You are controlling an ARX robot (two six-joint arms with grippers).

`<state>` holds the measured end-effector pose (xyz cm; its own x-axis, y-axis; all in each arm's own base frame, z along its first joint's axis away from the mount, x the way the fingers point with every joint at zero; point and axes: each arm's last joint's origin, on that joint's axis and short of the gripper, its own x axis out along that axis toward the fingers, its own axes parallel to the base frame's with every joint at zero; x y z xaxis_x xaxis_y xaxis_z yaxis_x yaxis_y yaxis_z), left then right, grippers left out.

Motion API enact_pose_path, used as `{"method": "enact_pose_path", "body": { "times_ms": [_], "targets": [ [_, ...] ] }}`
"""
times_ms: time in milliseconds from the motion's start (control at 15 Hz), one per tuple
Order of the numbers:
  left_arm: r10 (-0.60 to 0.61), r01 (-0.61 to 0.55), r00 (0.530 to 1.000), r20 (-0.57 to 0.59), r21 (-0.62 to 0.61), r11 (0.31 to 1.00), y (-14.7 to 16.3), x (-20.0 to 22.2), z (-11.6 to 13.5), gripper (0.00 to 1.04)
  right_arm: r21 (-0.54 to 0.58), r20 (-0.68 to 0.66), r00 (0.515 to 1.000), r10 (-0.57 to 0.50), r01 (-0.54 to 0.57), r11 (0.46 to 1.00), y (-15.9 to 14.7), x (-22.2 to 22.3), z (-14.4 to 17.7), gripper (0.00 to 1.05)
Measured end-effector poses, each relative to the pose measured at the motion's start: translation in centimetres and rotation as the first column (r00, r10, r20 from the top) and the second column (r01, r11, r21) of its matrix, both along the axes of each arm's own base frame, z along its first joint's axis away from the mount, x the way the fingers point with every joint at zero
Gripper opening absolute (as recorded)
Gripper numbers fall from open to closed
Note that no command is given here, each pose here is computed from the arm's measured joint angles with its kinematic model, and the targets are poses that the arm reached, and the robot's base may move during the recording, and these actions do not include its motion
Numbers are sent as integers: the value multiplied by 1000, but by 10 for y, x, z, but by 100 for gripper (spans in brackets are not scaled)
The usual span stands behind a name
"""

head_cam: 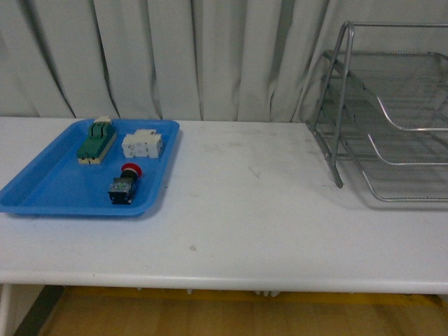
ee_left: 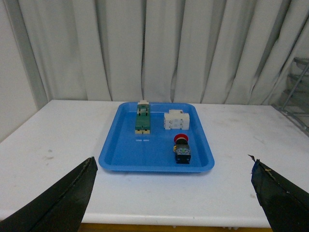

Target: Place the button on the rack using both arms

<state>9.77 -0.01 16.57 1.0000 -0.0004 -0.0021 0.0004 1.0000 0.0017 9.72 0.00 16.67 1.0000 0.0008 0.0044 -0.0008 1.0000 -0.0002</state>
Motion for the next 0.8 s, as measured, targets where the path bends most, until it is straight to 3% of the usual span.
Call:
{"method": "enact_pose_path", "body": {
  "times_ms": [800],
  "targets": [
    [0, 0, 1000, 0, 0, 1000, 0, 0, 0, 98, 0, 0, 1000, 0, 0, 1000, 0, 0, 0, 98]
  ]
}}
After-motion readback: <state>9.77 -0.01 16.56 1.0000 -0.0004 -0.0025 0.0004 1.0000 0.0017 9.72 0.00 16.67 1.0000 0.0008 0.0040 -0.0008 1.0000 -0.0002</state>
